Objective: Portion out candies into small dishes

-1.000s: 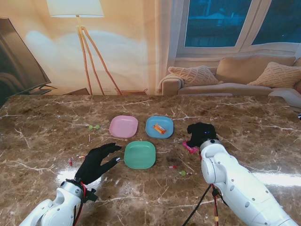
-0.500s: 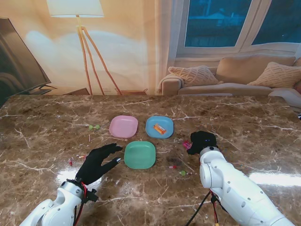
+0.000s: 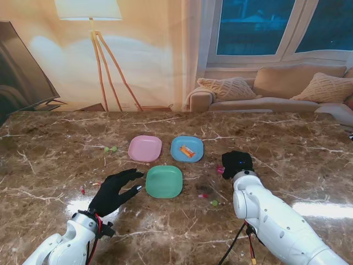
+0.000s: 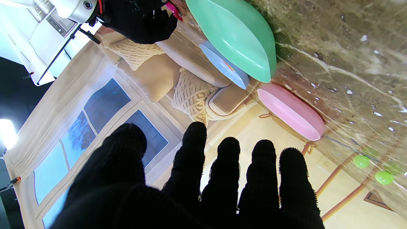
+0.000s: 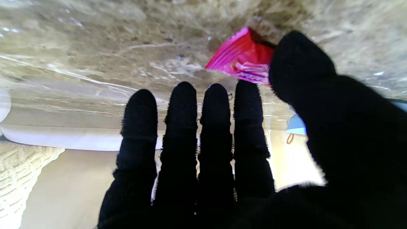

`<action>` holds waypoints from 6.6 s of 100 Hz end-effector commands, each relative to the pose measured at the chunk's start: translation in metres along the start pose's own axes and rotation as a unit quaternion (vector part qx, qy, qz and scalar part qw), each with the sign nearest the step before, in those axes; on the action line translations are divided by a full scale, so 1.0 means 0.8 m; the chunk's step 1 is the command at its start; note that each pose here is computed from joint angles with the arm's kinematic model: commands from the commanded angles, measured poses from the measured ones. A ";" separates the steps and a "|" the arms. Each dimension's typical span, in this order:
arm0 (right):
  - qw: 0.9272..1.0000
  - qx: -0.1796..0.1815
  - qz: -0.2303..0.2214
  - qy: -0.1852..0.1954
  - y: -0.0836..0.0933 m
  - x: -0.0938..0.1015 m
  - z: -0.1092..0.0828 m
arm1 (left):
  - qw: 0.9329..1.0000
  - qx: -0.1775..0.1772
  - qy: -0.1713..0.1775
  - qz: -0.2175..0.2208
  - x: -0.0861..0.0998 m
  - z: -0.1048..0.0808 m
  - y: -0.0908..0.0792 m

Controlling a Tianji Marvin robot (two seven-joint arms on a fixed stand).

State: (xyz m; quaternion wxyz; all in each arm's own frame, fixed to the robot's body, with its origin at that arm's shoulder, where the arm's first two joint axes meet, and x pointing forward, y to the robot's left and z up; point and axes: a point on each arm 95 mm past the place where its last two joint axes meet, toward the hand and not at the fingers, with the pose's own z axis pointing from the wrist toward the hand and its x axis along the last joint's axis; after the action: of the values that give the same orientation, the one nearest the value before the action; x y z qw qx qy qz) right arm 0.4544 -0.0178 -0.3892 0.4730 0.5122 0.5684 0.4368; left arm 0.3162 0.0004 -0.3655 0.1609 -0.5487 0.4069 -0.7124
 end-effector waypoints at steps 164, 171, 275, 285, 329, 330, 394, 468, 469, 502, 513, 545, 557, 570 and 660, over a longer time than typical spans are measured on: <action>0.996 0.031 0.071 0.042 -0.061 -0.007 -0.005 | 1.000 -0.013 -0.003 -0.005 -0.001 -0.003 0.005; 0.996 0.024 0.075 0.046 -0.055 -0.006 -0.004 | 1.000 -0.012 -0.002 -0.005 -0.001 -0.002 0.005; 0.987 -0.080 0.069 0.118 0.096 0.095 0.066 | 1.000 -0.010 -0.010 -0.006 -0.007 -0.005 0.002; 0.987 -0.075 0.072 0.120 0.093 0.105 0.072 | 1.000 -0.010 -0.011 -0.007 -0.009 -0.006 0.001; 0.990 -0.041 0.066 0.116 0.078 0.124 0.093 | 1.000 -0.013 -0.016 -0.008 -0.010 -0.008 0.000; 0.990 -0.040 0.065 0.116 0.078 0.124 0.094 | 1.000 -0.013 -0.016 -0.008 -0.010 -0.008 0.000; 0.991 -0.043 0.047 0.120 0.081 0.113 0.078 | 1.000 -0.017 -0.017 -0.007 -0.010 -0.007 0.001; 0.986 -0.087 0.042 0.134 0.073 0.053 -0.068 | 1.000 -0.013 -0.007 -0.007 -0.006 -0.003 0.007; 0.986 -0.086 0.042 0.134 0.072 0.053 -0.071 | 1.000 -0.013 -0.007 -0.007 -0.006 -0.003 0.007; 0.988 -0.079 0.045 0.128 0.031 0.036 -0.143 | 1.000 -0.013 -0.003 -0.007 -0.003 -0.003 0.011; 0.989 -0.070 0.044 0.126 0.019 0.032 -0.159 | 1.000 -0.013 -0.003 -0.008 -0.003 -0.004 0.012; 0.990 -0.053 0.042 0.125 -0.003 0.026 -0.180 | 1.000 -0.012 0.001 -0.008 -0.002 -0.002 0.013; 0.990 -0.045 0.044 0.128 -0.011 0.027 -0.180 | 1.000 -0.013 0.001 -0.008 -0.001 -0.002 0.013; 0.990 -0.041 0.043 0.128 -0.020 0.028 -0.178 | 1.000 -0.013 0.000 -0.007 -0.001 -0.002 0.013; 0.993 -0.042 0.027 0.111 -0.048 0.024 -0.162 | 1.000 -0.016 0.000 -0.008 -0.001 -0.003 0.013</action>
State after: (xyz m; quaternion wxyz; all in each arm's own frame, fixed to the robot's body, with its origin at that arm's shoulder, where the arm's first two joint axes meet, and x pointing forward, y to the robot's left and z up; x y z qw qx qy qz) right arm 0.3227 -0.0020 -0.3995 0.4208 0.4453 0.5807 0.5361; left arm 0.3150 -0.0037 -0.3713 0.1486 -0.5522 0.4117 -0.7096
